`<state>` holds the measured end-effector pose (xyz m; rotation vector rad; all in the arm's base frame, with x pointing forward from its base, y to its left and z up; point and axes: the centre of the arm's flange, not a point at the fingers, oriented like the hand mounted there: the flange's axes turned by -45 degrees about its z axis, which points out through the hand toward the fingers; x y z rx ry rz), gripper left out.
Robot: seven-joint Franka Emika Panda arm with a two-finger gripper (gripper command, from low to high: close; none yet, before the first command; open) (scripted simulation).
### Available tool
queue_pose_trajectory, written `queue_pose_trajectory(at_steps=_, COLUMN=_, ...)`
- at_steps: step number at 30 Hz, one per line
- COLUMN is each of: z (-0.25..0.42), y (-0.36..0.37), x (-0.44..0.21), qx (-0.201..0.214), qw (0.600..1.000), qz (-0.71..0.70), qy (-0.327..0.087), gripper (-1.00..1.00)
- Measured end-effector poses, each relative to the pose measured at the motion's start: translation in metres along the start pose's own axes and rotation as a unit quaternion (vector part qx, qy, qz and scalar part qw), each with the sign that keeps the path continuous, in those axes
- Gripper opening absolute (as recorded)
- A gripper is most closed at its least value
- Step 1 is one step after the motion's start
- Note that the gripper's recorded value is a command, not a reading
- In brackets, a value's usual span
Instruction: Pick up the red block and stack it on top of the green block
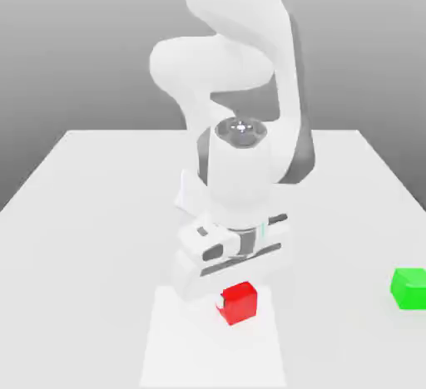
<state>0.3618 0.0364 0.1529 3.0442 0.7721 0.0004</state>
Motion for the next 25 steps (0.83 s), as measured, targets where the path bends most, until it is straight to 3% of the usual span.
queue_pose_trajectory(at_steps=7, z=-0.055, y=-0.005, x=0.008, qx=-0.001, qw=1.000, qz=0.001, qy=-0.001, gripper=-1.00)
queue_pose_trajectory(at_steps=12, z=-0.074, y=-0.131, x=0.078, qx=-0.005, qw=0.995, qz=-0.101, qy=0.000, gripper=-1.00)
queue_pose_trajectory(at_steps=17, z=-0.090, y=-0.276, x=0.104, qx=-0.001, qw=0.984, qz=-0.178, qy=0.000, gripper=-1.00)
queue_pose_trajectory(at_steps=22, z=-0.038, y=-0.291, x=0.109, qx=0.000, qw=0.984, qz=-0.177, qy=0.000, gripper=-1.00)
queue_pose_trajectory(at_steps=23, z=-0.031, y=-0.292, x=0.109, qx=0.001, qw=0.984, qz=-0.177, qy=0.000, gripper=1.00)
queue_pose_trajectory(at_steps=25, z=-0.031, y=-0.292, x=0.109, qx=0.001, qw=0.984, qz=-0.177, qy=0.000, gripper=1.00)
